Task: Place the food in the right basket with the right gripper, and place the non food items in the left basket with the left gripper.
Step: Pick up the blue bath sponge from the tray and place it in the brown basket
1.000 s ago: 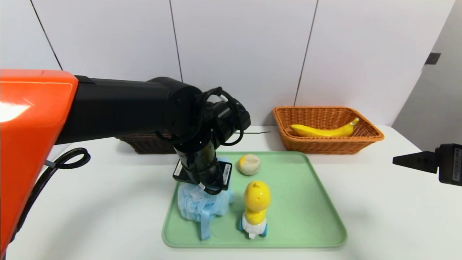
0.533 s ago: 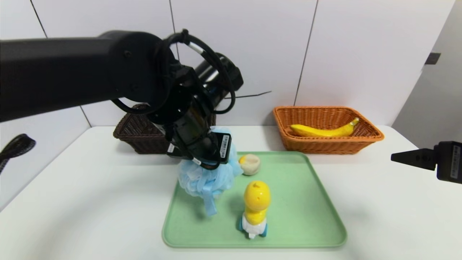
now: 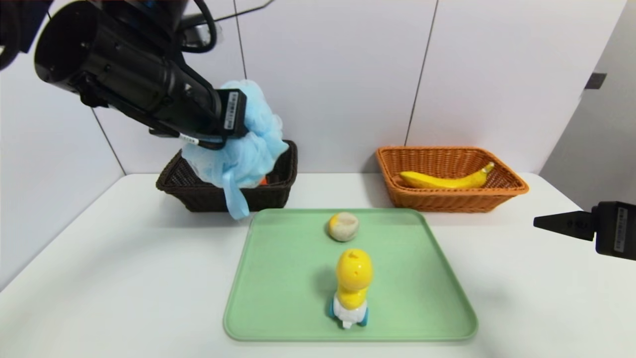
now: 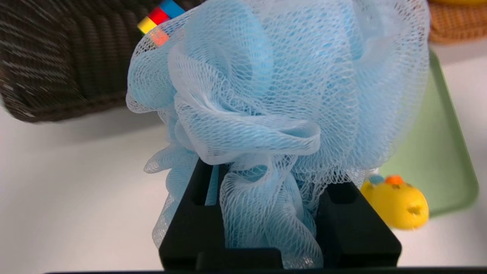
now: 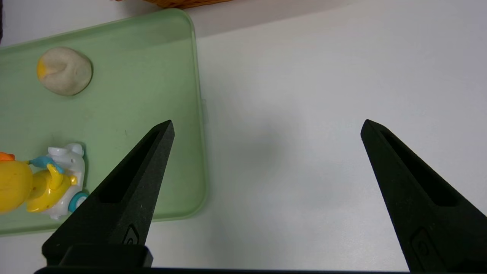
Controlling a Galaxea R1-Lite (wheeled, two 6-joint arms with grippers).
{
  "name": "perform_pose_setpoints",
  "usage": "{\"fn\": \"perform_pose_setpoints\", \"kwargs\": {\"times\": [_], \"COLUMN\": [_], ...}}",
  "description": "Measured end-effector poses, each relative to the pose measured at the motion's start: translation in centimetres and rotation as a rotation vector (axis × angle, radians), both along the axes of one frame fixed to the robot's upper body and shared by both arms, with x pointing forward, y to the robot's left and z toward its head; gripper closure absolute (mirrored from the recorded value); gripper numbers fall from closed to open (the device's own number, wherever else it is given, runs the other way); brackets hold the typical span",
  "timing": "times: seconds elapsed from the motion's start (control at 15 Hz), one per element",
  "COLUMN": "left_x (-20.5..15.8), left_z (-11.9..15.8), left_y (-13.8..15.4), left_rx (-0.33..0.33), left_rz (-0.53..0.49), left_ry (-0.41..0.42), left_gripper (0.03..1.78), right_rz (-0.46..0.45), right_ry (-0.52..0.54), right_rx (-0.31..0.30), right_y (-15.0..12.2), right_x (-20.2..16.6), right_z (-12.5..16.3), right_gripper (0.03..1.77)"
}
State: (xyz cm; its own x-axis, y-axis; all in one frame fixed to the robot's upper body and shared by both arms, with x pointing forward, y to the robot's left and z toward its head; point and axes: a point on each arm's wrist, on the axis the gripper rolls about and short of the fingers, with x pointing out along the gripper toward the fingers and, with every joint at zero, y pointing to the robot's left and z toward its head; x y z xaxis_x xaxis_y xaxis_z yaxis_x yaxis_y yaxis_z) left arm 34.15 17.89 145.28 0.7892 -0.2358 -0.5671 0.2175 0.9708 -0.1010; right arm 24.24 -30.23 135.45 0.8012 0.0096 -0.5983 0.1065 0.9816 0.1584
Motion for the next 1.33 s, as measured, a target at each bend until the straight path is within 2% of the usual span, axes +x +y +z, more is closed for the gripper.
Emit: {"fn": "perform_pose_setpoints", "kwargs": {"times": [0.2, 0.47, 0.8, 1.33], "left_x": [2.1, 6.6, 12.5, 17.7], "left_z": [1.5, 0.5, -3.7, -9.6], "left_y": [3.6, 6.6, 8.6, 10.3], "left_rx": [0.013, 0.053, 0.109, 0.169], "left_rz": [0.09, 0.201, 0.267, 0.276], "left_ry": [-0.147, -0.213, -0.181, -0.091], "left_gripper": [1.24, 1.26, 1.27, 1.38], "right_rz": [0.001, 0.001, -0.003, -0.013], "right_ry": [0.003, 0.006, 0.001, 0.012], "right_rx": [0.001, 0.0, 0.004, 0.015], "right_y": [0.0, 0.0, 0.0, -0.1], "right_x": [0.0, 0.0, -0.2, -0.3], "right_z": [-0.1, -0.2, -0.1, -0.5], "right_gripper": [0.11, 0.11, 0.11, 0.11]}}
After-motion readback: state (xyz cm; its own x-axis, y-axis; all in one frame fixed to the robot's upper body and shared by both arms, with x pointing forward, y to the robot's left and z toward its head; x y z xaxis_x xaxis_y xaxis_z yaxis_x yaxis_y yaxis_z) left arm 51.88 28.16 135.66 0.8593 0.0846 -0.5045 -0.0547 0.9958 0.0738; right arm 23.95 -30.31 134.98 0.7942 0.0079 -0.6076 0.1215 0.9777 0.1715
